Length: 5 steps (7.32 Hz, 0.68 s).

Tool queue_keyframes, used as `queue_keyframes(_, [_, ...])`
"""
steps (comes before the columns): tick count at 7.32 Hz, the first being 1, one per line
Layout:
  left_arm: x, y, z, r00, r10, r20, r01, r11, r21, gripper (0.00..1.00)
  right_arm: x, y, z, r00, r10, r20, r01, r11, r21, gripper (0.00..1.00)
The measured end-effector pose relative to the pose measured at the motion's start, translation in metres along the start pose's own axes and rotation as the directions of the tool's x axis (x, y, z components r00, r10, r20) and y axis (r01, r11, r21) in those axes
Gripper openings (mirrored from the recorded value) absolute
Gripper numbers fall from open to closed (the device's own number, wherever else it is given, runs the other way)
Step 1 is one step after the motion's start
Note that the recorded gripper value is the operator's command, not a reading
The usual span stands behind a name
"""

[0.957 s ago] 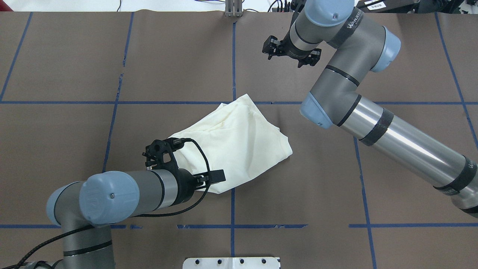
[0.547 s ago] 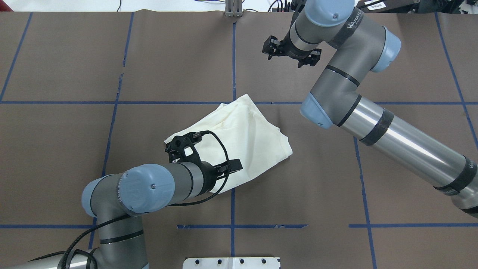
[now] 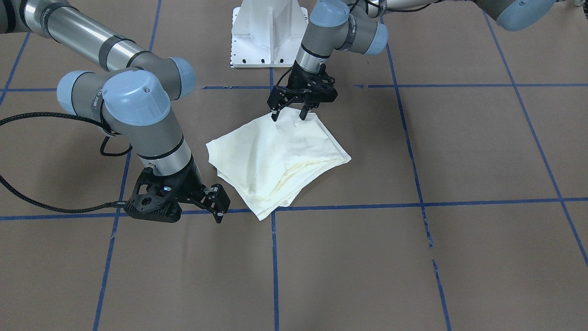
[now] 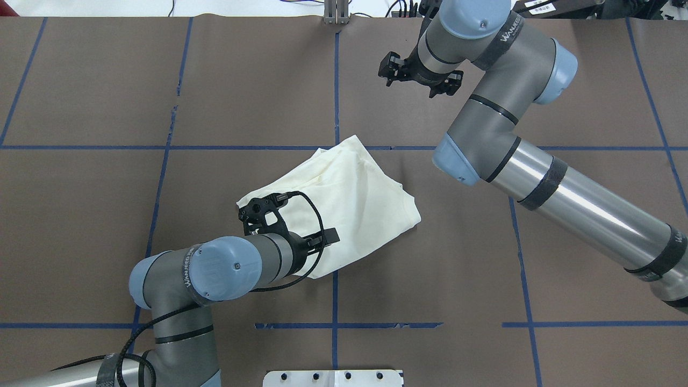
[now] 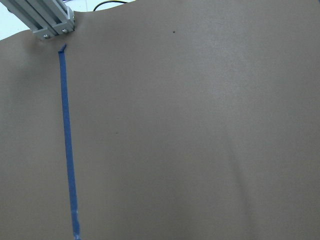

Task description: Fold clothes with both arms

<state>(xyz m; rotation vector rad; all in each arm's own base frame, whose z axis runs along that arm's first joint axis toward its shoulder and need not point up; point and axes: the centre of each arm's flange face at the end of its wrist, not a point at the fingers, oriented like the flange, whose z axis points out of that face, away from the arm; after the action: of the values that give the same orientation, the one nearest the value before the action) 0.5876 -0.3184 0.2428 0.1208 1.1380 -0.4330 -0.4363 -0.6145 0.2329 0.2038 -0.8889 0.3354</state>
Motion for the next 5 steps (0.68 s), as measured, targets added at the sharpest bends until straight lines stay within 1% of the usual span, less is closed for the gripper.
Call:
queue_keyframes(2, [-0.0056,-0.0001,0.0040,1.000,0.003,0.013,-0.003,1.000,-0.002,1.00,0.0012,0.0003,0.0003,1.000,0.000,-0.001,0.000,1.000,0.000,1.00])
queue_keyframes(4, [-0.0048,0.0002,0.0017,1.000,0.004,0.010,-0.004,1.000,-0.005,1.00,0.0033,0.0008,0.0009,1.000,0.000,-0.002,0.000,1.000,-0.001,1.00])
queue_keyframes(5, [-0.0021,-0.0015,-0.0032,1.000,0.019,0.005,-0.019,1.000,-0.003,1.00,0.0051,0.0010,0.0017,1.000,0.000,-0.005,0.000,1.000,-0.002,1.00])
